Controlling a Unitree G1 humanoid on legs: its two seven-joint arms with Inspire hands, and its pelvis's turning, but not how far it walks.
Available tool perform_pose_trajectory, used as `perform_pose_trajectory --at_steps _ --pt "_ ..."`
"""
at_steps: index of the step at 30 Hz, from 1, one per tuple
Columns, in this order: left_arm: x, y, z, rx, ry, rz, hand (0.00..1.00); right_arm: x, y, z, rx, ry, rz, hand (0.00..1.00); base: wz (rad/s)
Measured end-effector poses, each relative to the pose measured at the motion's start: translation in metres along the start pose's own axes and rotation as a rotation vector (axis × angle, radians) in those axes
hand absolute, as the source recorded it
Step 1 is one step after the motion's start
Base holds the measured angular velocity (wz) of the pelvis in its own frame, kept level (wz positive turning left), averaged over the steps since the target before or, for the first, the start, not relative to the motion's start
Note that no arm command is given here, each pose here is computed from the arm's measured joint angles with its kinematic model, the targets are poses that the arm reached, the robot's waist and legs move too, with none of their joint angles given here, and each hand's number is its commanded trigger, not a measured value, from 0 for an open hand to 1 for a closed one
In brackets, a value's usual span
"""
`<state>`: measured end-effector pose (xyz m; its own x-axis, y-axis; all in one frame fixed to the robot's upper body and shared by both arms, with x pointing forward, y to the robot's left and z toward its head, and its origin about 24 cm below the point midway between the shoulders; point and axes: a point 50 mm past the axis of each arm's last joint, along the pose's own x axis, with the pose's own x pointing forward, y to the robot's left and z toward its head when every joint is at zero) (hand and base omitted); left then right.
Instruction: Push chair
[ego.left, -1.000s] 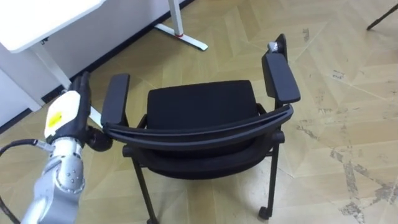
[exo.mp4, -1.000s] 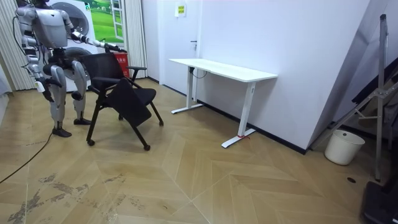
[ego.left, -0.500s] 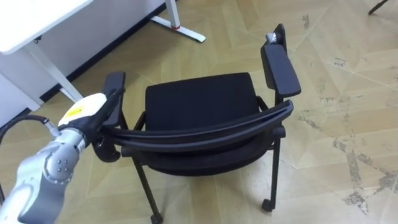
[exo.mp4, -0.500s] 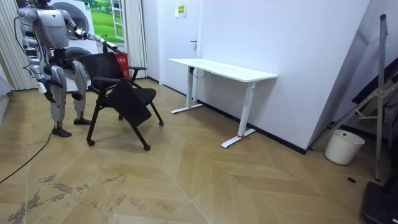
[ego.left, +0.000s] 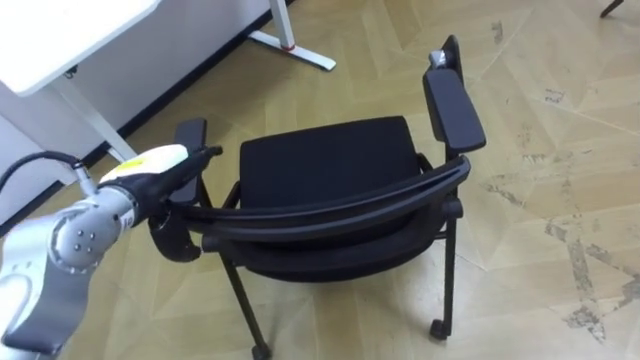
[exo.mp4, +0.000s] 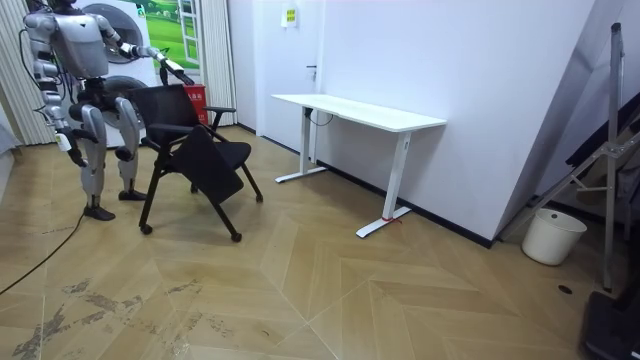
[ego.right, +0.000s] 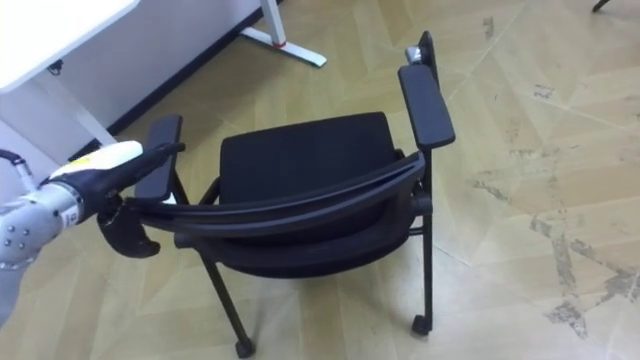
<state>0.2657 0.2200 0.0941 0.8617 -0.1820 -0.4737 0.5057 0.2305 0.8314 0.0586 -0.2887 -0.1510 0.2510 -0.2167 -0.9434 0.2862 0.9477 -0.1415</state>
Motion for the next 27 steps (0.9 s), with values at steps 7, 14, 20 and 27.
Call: perform_pose_trajectory --at_steps 7,14,20,27 --pt "-0.016 0.022 0.017 0.099 -0.043 -0.011 0.0 0.0 -0.001 -0.005 0.006 0.02 0.006 0.0 0.0" --pt "-0.024 0.025 0.028 0.114 -0.063 -0.055 0.0 0.0 -0.002 -0.007 0.022 0.047 -0.007 0.0 0.01" --pt "-0.025 0.025 0.029 0.108 -0.064 -0.071 0.0 0.0 0.001 -0.004 0.016 0.042 -0.002 0.0 0.02" --pt "-0.01 0.005 0.024 0.065 -0.051 -0.168 0.0 0.001 0.001 -0.002 0.01 0.033 -0.018 0.0 0.01"
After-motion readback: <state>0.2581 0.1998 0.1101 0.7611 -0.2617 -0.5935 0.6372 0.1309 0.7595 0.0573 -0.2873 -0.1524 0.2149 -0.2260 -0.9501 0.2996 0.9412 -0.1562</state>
